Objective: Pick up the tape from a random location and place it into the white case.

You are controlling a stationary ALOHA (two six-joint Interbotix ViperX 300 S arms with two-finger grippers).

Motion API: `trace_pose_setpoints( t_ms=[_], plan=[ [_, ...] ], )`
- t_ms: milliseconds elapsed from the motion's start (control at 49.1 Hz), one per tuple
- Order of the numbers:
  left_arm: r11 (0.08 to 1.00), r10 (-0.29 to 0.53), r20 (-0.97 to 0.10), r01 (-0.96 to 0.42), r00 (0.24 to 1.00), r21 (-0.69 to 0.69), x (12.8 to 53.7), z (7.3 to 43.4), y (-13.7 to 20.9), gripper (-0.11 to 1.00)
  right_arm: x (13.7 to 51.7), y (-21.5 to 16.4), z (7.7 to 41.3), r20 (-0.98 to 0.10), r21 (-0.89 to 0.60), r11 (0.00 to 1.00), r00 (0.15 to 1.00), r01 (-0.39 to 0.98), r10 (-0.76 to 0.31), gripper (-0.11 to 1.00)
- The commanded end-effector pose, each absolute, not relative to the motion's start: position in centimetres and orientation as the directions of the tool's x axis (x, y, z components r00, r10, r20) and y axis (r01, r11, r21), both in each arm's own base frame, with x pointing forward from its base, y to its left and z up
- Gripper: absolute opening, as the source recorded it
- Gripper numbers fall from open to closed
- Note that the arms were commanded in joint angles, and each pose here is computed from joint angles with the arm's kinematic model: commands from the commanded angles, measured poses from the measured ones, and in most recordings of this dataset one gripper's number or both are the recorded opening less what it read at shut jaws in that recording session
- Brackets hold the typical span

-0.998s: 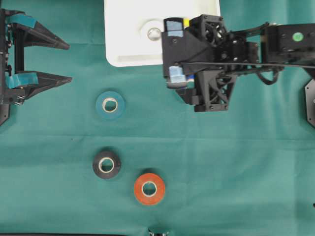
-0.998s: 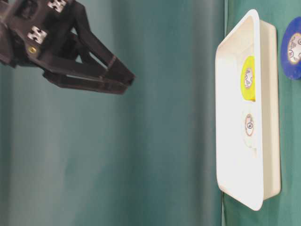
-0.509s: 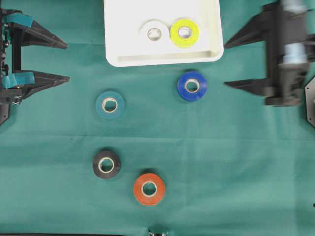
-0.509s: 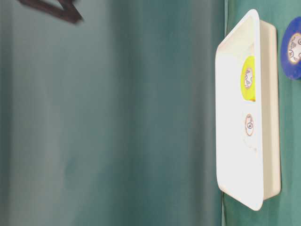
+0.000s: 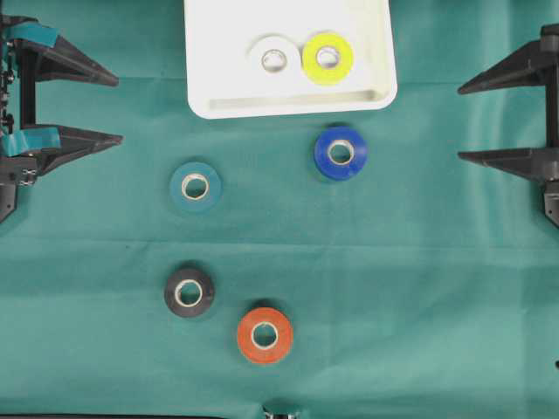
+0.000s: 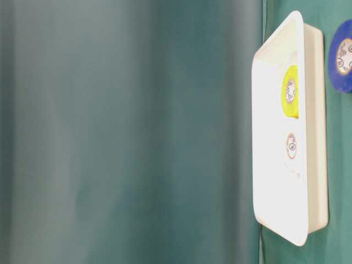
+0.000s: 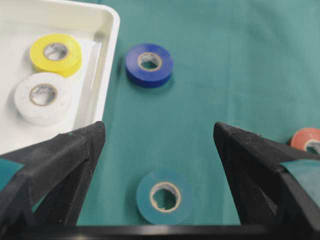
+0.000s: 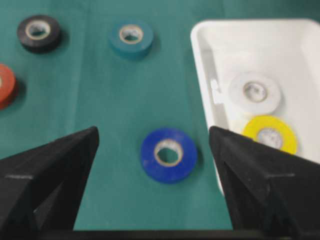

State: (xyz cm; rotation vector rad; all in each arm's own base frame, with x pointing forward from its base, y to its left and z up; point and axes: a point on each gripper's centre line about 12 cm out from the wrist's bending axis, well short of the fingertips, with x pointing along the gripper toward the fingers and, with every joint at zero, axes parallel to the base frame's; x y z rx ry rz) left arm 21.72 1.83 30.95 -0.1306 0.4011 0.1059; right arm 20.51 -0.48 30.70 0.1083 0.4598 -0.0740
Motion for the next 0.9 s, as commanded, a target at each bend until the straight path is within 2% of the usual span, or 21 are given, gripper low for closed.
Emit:
trace_pose_setpoints(
  t_ms=[0,122,550,876],
  plan=[
    [0.986,0.08,-0.377,-0.129,0.923,-0.108,21.7,31.5,1.9,0.99,20.2,-0.4,30.3,-0.408,0.093,0.992,0.912,0.086,-0.041,0.86],
    [0.986,0.078,-0.377,-0.128,0.923,-0.109,21.7,31.3,1.8,0.99,19.7,-0.5,29.4,-0.384,0.096,0.992,0.922,0.084,-0.041,0.86],
    [0.986,0.078,-0.374,-0.127,0.924,-0.107,21.6,31.3,1.9,0.99,19.5,-0.7,29.6,-0.37,0.097,0.991,0.928,0.093,-0.051,0.86],
    [0.992,0.021,-0.343,-0.063,0.939,-0.113,21.9,31.6,0.5,0.99,19.5,-0.6,29.7,-0.367,0.097,0.991,0.929,0.091,-0.049,0.86]
  ],
)
